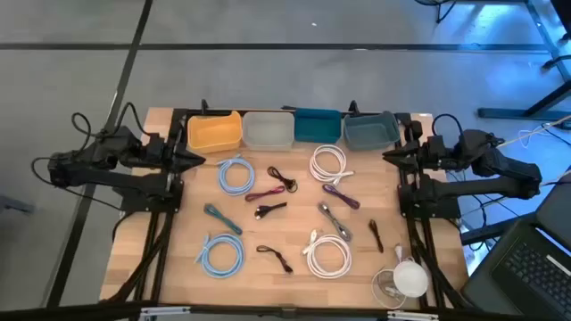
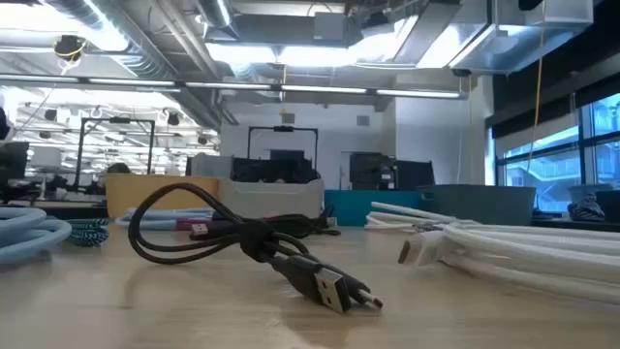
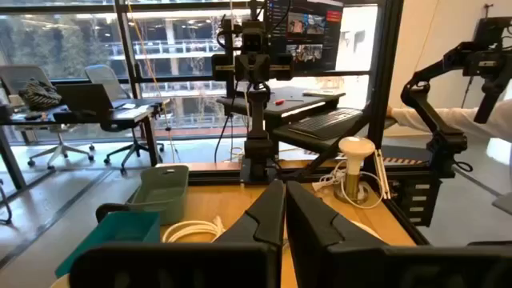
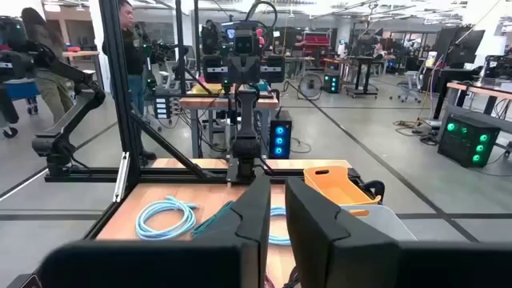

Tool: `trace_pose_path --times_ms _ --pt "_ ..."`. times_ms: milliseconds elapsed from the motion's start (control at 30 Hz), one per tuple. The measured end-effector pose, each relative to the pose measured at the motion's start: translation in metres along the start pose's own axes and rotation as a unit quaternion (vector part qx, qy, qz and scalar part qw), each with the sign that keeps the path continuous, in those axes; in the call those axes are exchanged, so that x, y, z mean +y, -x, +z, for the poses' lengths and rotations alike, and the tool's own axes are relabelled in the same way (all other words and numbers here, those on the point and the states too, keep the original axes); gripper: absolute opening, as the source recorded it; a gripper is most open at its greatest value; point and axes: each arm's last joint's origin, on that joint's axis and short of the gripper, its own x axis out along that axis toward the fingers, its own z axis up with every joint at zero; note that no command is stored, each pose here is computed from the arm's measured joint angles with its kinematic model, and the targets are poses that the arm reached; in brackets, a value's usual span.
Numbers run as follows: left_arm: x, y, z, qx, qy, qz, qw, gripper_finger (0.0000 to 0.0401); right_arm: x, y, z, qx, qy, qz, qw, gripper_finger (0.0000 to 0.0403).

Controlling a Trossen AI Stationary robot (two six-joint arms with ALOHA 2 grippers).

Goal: Pick & Place USB Port

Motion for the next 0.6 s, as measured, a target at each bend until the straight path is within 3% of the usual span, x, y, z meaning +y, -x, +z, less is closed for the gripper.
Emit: trace_pose_path --times_ms 600 --pt "0.0 0.0 0.0001 0.0 0.0 0.0 1.0 0.0004 0.0 0.0 0.0 0.0 0.0 0.0 1.0 0.0044"
